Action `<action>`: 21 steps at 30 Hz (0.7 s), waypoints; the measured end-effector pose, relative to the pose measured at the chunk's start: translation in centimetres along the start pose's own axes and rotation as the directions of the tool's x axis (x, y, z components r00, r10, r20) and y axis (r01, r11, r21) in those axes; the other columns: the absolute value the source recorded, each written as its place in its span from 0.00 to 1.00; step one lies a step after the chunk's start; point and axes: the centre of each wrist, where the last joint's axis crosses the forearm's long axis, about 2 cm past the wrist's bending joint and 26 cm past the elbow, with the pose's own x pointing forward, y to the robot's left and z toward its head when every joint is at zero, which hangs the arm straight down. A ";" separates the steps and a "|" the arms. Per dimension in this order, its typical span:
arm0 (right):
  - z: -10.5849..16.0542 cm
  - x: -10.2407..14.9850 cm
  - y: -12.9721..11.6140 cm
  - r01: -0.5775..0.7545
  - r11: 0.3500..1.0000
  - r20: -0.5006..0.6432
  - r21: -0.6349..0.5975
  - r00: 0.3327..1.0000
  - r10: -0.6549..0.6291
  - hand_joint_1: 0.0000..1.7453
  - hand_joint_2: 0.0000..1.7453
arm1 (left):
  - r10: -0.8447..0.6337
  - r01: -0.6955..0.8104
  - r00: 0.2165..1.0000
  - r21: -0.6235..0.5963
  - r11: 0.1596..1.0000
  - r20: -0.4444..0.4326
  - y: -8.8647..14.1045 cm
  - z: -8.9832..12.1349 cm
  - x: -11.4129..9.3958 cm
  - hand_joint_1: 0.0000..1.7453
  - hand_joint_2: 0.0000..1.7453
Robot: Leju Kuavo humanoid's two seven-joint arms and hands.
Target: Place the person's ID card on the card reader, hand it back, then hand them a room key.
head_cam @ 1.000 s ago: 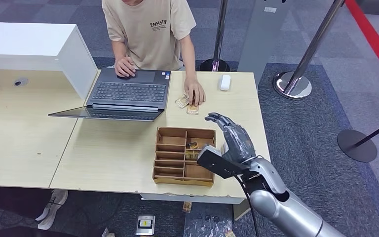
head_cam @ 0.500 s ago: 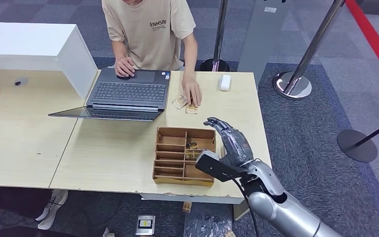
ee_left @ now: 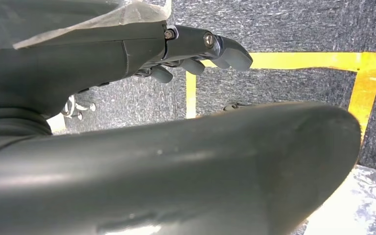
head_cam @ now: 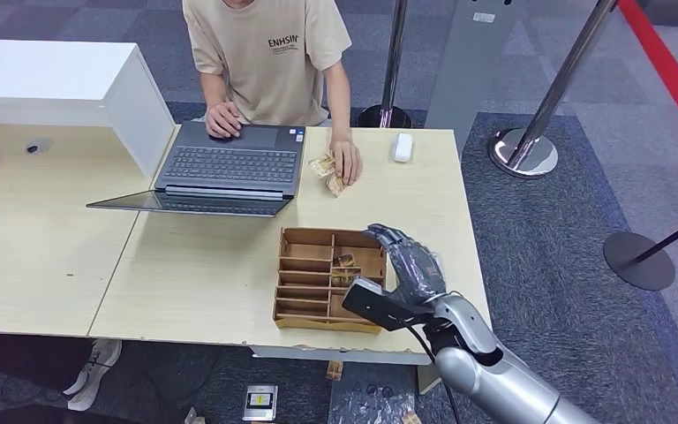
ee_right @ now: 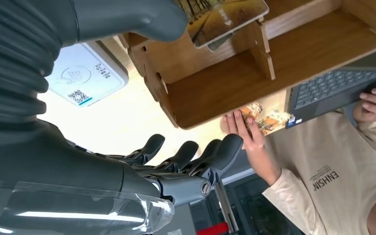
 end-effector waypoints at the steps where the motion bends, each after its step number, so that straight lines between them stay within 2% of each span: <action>1: 0.0 0.0 0.2 -0.004 1.000 -0.001 0.004 1.000 0.004 0.36 1.00 | 0.000 0.000 1.000 0.000 1.000 0.000 0.0 0.0 0.0 0.00 0.00; 7: 0.1 0.0 1.0 -0.015 1.000 -0.006 0.027 1.000 0.015 0.31 1.00 | 0.003 -0.003 1.000 0.000 1.000 -0.001 0.0 0.0 0.0 0.00 0.00; 21: 0.0 0.0 2.2 -0.049 0.996 -0.009 0.075 0.999 0.050 0.33 1.00 | 0.007 -0.007 1.000 -0.001 1.000 -0.001 0.0 0.0 0.0 0.00 0.00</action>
